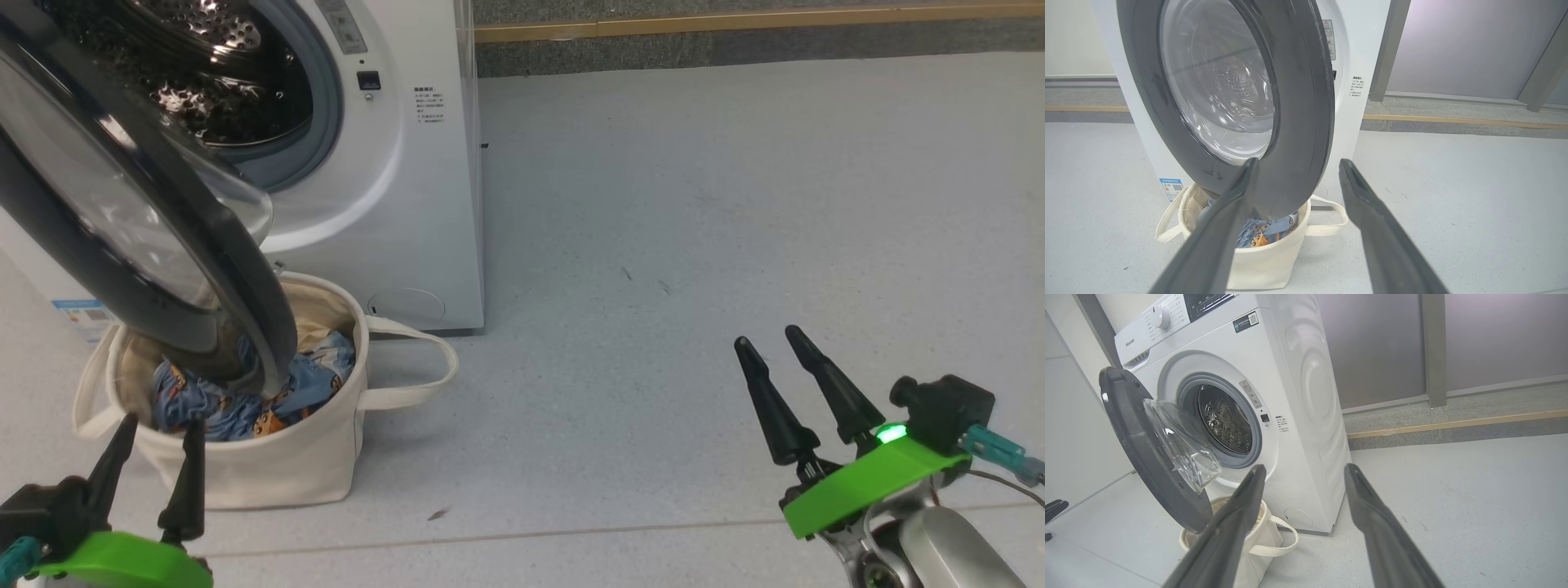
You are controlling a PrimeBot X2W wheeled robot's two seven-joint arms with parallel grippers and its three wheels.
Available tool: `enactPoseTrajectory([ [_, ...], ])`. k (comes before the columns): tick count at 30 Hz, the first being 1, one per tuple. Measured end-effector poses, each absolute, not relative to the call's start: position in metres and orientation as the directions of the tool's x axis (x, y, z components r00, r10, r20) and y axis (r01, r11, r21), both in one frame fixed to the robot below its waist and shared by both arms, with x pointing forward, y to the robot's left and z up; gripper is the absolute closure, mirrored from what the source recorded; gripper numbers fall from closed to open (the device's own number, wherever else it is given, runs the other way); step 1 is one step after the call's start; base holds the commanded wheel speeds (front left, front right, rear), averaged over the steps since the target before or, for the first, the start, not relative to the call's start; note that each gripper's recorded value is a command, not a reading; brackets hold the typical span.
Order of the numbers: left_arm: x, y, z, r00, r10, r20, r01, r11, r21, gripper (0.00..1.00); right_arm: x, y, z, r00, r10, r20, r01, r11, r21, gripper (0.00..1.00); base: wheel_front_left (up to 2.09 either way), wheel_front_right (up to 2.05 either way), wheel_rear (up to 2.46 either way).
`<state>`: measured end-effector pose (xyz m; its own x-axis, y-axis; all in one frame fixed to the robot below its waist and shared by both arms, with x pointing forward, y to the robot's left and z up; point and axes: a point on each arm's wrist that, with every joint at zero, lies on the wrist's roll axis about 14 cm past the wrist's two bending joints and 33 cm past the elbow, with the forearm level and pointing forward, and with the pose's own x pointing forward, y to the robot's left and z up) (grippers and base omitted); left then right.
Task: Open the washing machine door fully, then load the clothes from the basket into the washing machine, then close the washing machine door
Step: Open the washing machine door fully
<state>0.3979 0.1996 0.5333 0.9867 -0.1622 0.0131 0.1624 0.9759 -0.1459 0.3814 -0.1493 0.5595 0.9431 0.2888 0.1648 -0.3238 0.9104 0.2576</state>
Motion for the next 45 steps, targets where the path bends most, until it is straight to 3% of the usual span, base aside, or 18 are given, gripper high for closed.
enactPoseTrajectory([
  [3,0.397,0.202,0.532,0.988,-0.155,0.006,0.154,0.977,-0.148,0.00,0.381,-0.146,0.560,0.943,0.289,0.163,-0.323,0.910,0.259,0.00,0.00,0.00,0.00],
  [4,0.397,0.202,0.531,0.988,-0.153,0.001,0.152,0.976,-0.155,0.04,0.381,-0.145,0.561,0.943,0.289,0.167,-0.324,0.910,0.259,0.00,0.00,0.00,0.00],
  [5,0.397,0.203,0.530,0.988,-0.152,-0.001,0.150,0.977,-0.155,0.33,0.381,-0.145,0.562,0.943,0.289,0.168,-0.325,0.910,0.259,0.00,0.00,0.00,0.00],
  [6,0.397,0.204,0.530,0.989,-0.151,-0.002,0.149,0.977,-0.154,0.96,0.382,-0.144,0.561,0.943,0.291,0.163,-0.325,0.910,0.256,0.00,0.00,0.00,0.00],
  [7,0.396,0.204,0.530,0.989,-0.150,-0.003,0.148,0.977,-0.154,1.00,0.382,-0.144,0.563,0.942,0.291,0.167,-0.326,0.910,0.255,0.00,0.00,0.00,0.00],
  [15,0.397,0.203,0.545,0.987,-0.157,0.022,0.159,0.977,-0.143,1.00,0.381,-0.142,0.563,0.944,0.289,0.160,-0.322,0.913,0.249,0.00,0.00,0.00,0.00],
  [20,0.403,0.179,0.588,0.971,-0.214,0.106,0.229,0.960,-0.159,1.00,0.380,-0.142,0.560,0.947,0.287,0.145,-0.316,0.915,0.252,0.00,0.00,0.00,0.00],
  [30,0.417,0.086,0.656,0.887,-0.415,0.201,0.450,0.875,-0.177,1.00,0.384,-0.141,0.556,0.952,0.275,0.137,-0.302,0.917,0.260,0.00,0.00,0.00,0.00],
  [45,0.512,0.078,0.579,0.943,-0.333,-0.013,0.318,0.911,-0.263,1.00,0.408,-0.153,0.533,0.971,0.226,0.084,-0.240,0.936,0.257,0.00,0.00,0.00,0.00],
])
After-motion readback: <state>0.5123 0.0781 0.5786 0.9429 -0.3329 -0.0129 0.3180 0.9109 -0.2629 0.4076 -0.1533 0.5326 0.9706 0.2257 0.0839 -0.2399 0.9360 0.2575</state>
